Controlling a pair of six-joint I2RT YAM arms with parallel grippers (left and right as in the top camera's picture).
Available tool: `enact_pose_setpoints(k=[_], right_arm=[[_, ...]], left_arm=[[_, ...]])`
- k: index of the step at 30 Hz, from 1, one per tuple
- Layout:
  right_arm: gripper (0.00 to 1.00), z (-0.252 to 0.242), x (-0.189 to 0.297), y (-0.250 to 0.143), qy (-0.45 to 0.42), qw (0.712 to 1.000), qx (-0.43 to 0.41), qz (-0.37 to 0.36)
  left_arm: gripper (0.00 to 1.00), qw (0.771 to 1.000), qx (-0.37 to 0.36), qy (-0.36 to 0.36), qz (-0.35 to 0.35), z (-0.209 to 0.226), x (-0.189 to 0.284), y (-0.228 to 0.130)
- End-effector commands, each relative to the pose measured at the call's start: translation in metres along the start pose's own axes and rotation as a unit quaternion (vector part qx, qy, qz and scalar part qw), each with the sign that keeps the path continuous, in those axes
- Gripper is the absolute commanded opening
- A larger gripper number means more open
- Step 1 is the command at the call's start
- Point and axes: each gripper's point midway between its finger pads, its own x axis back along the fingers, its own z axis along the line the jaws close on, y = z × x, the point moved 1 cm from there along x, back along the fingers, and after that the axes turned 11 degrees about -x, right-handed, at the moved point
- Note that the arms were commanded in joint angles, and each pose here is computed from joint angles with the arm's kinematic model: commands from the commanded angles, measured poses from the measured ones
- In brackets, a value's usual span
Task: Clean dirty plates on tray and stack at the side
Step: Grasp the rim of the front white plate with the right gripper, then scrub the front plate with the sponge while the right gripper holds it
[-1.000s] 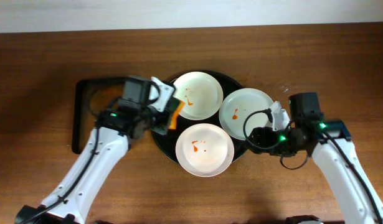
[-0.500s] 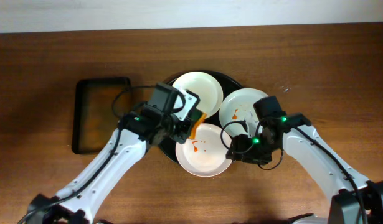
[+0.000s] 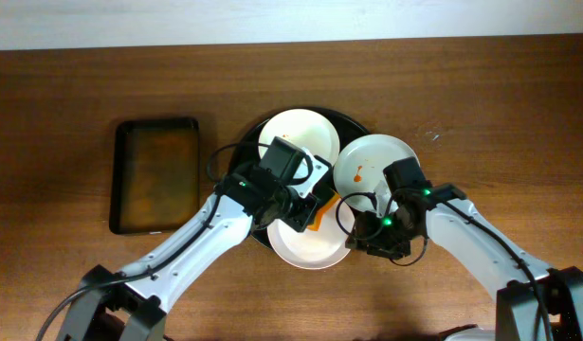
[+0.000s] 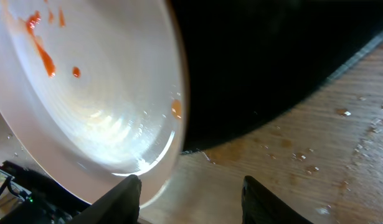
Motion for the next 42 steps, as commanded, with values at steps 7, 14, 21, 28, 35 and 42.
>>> enact_pose_setpoints(k=[7,14,21,28,35,42], right_arm=[[0.45,0.013,-0.023,-0.006,-0.02,1.0,-0.006,-0.014],[0.33,0.009,-0.023,-0.003,-0.031,0.999,-0.008,-0.024],[0.17,0.009,-0.023,-0.003,-0.031,0.999,-0.008,-0.024],[0.08,0.008,-0.023,-0.003,-0.032,0.999,-0.009,-0.022],[0.04,0.007,-0.023,-0.005,-0.034,0.999,-0.011,-0.02],[0.04,0.006,-0.023,-0.005,-0.035,0.999,-0.012,-0.019]], left_arm=[[0.0,1.0,-0.003,-0.025,0.001,-0.014,-0.005,0.003],[0.0,0.998,0.019,-0.05,0.038,-0.019,-0.03,-0.013],[0.0,0.996,0.019,-0.058,0.063,-0.024,-0.047,-0.024],[0.0,0.996,0.019,-0.056,0.066,-0.023,-0.049,-0.025],[0.0,0.994,0.036,-0.046,0.089,-0.017,-0.06,-0.036],[0.0,0.992,0.046,-0.006,0.115,-0.001,-0.056,-0.049]])
